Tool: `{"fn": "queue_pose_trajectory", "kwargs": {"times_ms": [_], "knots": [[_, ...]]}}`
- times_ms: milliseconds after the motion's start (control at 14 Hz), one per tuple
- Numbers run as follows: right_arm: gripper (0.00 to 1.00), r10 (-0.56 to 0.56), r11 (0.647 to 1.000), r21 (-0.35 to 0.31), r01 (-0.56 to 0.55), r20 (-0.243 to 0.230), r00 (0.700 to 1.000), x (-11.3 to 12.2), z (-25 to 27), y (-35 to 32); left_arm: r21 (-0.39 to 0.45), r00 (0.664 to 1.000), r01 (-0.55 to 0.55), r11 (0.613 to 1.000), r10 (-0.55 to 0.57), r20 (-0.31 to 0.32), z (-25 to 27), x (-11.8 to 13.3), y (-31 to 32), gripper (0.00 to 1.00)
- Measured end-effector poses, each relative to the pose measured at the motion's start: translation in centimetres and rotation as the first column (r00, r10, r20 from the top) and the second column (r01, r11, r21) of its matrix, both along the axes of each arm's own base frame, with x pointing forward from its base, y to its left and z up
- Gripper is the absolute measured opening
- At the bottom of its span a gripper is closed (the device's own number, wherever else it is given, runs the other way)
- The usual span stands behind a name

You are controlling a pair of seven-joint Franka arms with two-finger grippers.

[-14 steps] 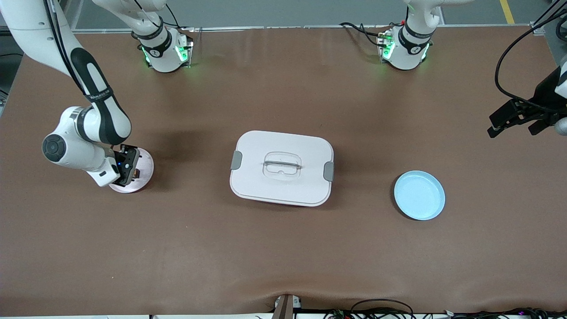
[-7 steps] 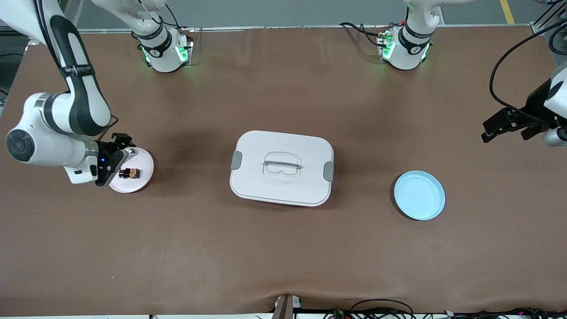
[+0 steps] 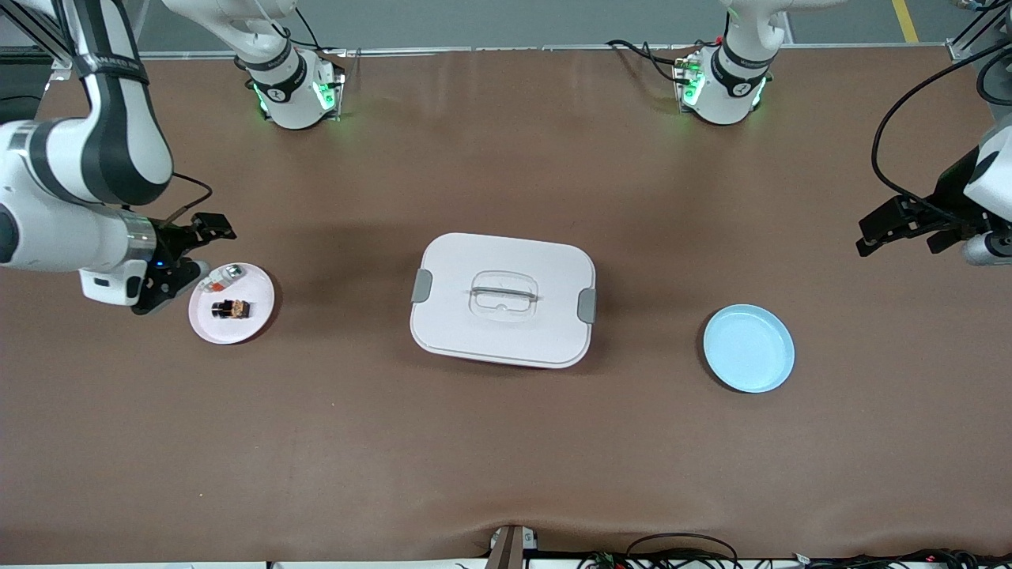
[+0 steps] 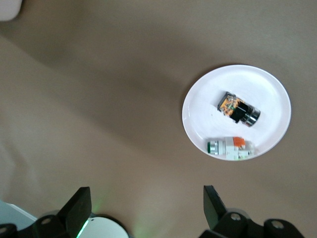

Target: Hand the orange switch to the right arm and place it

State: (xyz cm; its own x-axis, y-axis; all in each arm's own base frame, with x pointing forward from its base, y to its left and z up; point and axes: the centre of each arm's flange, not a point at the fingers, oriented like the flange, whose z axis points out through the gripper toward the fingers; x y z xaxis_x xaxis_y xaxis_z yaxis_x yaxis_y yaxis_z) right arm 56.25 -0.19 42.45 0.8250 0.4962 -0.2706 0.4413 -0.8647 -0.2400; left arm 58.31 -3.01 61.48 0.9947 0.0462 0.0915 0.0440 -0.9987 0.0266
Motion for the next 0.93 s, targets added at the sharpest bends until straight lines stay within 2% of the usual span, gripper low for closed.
{"fn": "queue_pose_trajectory", "kwargs": {"times_ms": [286, 645, 931], "knots": [[1.00, -0.082, 0.996, -0.038, 0.082, 0.001, 0.997, 0.7, 5.4, -0.4, 0.000, 1.000, 0.001, 1.000, -0.001, 0.000, 0.0, 0.0, -0.1, 1.00], [1.00, -0.195, 0.978, -0.075, 0.194, 0.002, 0.981, 0.8, 8.6, -1.6, 0.000, 1.000, 0.002, 1.000, -0.002, 0.000, 0.0, 0.0, -0.1, 1.00], [1.00, -0.327, 0.938, -0.129, 0.323, -0.007, 0.945, 0.5, 10.5, -1.8, 0.000, 1.000, 0.003, 1.000, -0.003, 0.000, 0.0, 0.0, -0.2, 1.00]]}}
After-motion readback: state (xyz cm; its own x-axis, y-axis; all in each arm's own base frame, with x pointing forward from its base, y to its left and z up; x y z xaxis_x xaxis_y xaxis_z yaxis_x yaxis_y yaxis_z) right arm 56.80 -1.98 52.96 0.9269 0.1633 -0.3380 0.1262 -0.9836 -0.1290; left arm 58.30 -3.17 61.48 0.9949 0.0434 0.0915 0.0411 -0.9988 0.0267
